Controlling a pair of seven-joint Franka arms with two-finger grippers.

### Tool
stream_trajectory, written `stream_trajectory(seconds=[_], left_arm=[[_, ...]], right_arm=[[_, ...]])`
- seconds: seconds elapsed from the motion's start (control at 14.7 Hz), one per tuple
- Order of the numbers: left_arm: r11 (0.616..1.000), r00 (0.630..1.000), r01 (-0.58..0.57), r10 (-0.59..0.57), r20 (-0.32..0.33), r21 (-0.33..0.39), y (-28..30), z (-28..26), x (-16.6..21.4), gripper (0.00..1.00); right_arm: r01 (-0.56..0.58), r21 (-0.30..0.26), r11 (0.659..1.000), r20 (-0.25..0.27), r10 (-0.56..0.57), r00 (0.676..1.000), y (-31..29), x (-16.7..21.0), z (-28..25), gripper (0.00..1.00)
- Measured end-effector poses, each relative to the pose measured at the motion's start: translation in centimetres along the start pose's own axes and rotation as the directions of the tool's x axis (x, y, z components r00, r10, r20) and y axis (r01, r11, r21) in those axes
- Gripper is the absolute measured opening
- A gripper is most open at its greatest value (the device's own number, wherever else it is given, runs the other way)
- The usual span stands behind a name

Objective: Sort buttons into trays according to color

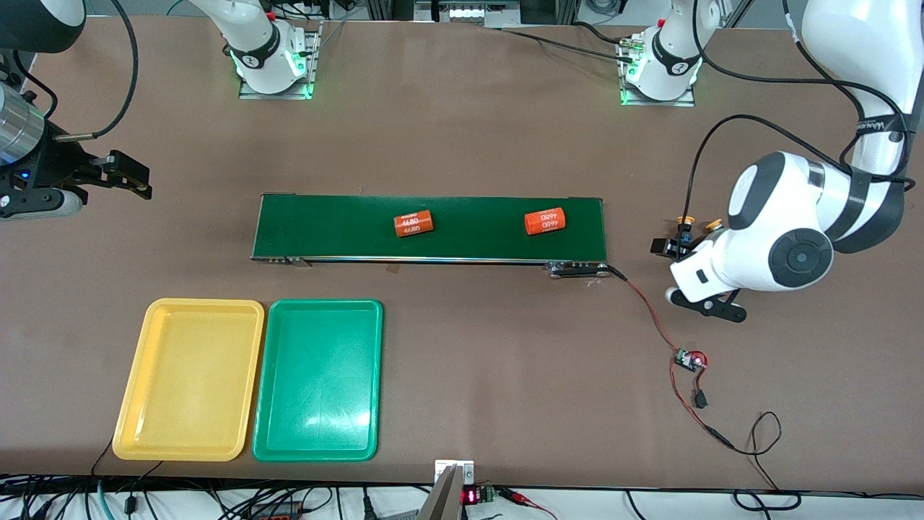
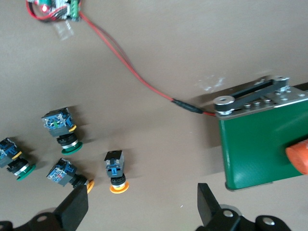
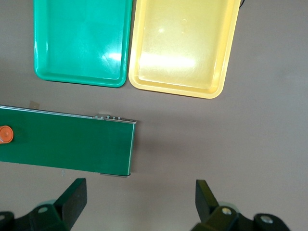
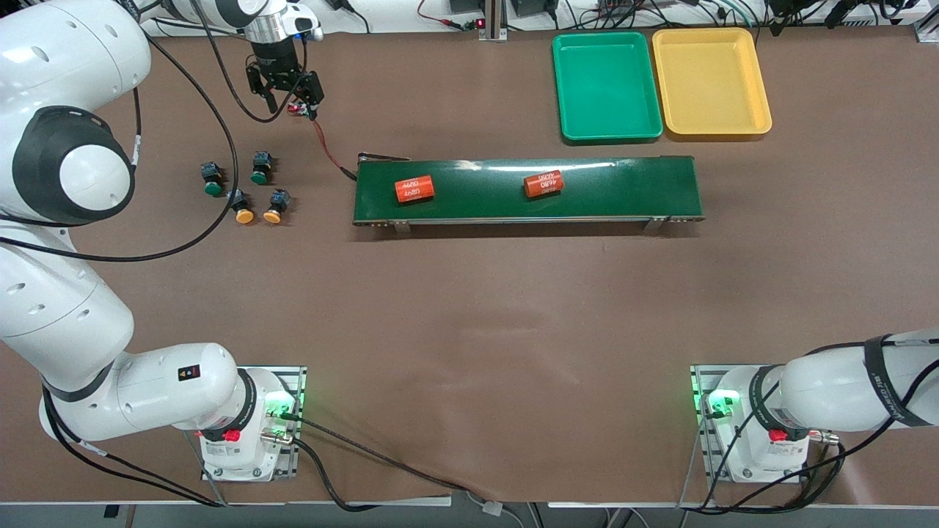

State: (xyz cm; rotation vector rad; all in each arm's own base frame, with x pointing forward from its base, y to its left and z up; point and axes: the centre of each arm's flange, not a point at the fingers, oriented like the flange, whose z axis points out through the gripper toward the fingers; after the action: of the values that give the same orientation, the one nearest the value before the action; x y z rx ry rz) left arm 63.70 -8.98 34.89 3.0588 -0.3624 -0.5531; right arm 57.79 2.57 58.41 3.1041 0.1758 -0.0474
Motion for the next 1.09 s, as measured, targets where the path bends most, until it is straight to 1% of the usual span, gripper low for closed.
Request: stream_trajectory(seconds=[0.27, 0.48, 0.75, 0.88, 1.09], left_arm=[[0.999, 0.998, 0.041, -0.039, 0.040, -0.034, -3.8, 2.4, 0.0, 1.00], [0.999, 0.998, 0.031, -0.028, 0.065, -0.040, -3.8, 3.8, 0.0, 1.00], [0.997, 0.998, 0.058, -0.056, 0.036, -0.058, -5.7, 5.7, 0.1, 1.00], [0.995, 0.997, 0.074, -0.072, 0.032, -0.073, -6.9, 8.1, -0.2, 1.00], [0.993, 0.997, 0.076, -0.075, 0.016, -0.088, -7.0, 11.8, -0.6, 1.00]], right_arm=[[0.000, 0.000, 1.000, 0.000, 0.000, 1.000, 0.0, 0.0, 0.0, 1.00], [-0.001, 0.000, 1.000, 0.000, 0.001, 1.000, 0.1, 0.0, 0.0, 1.00], [-0.019, 0.000, 1.000, 0.001, 0.019, 1.000, 1.1, -0.1, 0.0, 1.00], [-0.021, 0.000, 1.000, 0.001, 0.021, 1.000, 1.2, -0.1, 0.1, 1.00], [-0.021, 0.001, 1.000, 0.001, 0.021, 1.000, 1.2, 0.0, 0.1, 1.00]])
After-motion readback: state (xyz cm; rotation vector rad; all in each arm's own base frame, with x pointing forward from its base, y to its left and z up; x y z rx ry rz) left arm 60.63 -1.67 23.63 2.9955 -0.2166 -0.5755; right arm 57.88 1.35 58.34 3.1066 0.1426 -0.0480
